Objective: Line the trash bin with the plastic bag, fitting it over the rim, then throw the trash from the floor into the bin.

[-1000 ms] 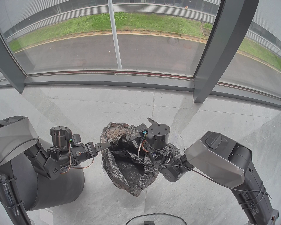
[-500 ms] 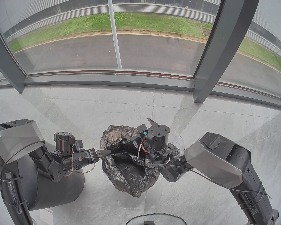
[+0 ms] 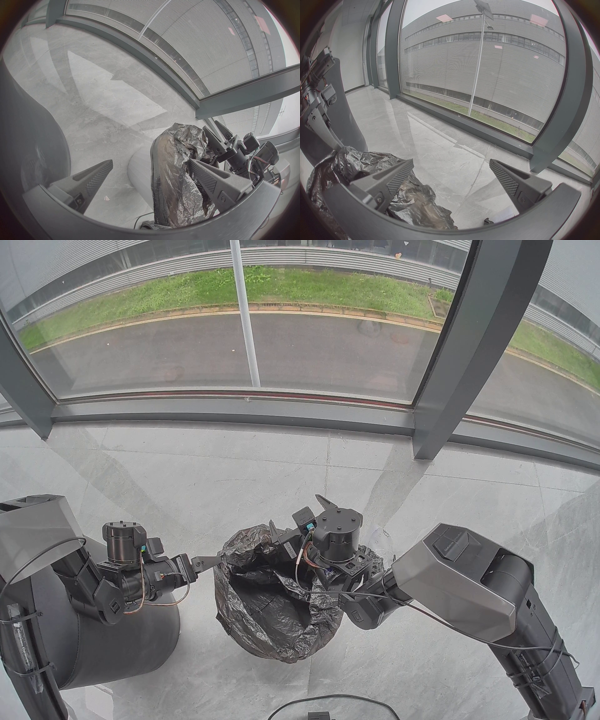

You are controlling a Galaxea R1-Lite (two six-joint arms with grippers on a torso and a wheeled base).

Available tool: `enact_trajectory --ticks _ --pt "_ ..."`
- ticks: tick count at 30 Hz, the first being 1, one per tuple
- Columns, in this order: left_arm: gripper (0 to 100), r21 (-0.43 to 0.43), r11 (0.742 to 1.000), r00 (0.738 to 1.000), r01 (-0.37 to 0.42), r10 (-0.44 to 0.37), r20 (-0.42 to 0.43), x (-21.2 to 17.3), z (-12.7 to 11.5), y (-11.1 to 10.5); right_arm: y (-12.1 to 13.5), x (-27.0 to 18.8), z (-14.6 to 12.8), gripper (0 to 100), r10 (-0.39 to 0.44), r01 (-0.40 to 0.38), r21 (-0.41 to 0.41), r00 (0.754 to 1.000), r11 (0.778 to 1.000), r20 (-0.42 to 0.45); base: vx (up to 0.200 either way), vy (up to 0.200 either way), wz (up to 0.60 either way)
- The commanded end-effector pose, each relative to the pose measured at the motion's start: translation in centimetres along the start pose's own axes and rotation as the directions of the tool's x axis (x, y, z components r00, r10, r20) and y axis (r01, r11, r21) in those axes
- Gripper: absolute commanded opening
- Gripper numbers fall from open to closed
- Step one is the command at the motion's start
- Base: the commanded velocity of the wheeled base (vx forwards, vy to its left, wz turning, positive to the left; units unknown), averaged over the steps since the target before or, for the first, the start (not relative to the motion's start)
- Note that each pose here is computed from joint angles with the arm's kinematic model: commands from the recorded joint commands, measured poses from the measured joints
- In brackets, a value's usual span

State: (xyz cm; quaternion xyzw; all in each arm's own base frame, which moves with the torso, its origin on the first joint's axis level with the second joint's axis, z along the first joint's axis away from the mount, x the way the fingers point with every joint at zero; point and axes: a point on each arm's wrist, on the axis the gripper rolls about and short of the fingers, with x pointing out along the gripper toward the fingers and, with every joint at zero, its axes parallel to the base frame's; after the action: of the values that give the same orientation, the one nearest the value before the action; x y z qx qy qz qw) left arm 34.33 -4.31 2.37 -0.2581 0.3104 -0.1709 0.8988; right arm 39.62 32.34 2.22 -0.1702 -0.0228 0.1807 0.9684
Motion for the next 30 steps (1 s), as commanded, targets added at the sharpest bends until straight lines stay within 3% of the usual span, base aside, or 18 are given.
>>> enact_trajectory --ticks 1,7,13,24,30 --pt "100 -0.009 1.0 1.0 -0.014 0.014 -0.017 -0.2 -0.5 0.4 0.1 0.0 -0.1 100 0.001 -0.001 -0.001 1.0 1.0 -0.001 0.0 0.0 0.0" --pt "100 -0.021 0.999 0.998 -0.026 0.024 -0.051 0.7 -1.5 1.1 -0.2 0.1 -0.4 100 -0.004 0.004 -0.001 1.0 1.0 -0.005 0.0 0.0 0.0" --pt "100 -0.022 1.0 1.0 -0.009 0.009 -0.019 0.4 -1.2 0.8 -0.2 0.0 -0.1 100 -0.005 0.005 0.001 1.0 1.0 0.001 0.0 0.0 0.0" --pt "100 -0.048 0.998 0.998 0.047 -0.045 0.035 -3.5 -0.3 -2.4 -0.7 -0.7 2.3 100 -0.025 0.025 0.014 0.999 1.0 0.031 0.0 0.0 0.0" --pt "100 -0.073 0.989 0.991 0.129 -0.126 0.039 -5.3 -0.6 -5.5 -0.3 -2.3 5.7 100 0.0 -0.001 0.021 0.998 1.0 0.07 0.0 0.0 0.0"
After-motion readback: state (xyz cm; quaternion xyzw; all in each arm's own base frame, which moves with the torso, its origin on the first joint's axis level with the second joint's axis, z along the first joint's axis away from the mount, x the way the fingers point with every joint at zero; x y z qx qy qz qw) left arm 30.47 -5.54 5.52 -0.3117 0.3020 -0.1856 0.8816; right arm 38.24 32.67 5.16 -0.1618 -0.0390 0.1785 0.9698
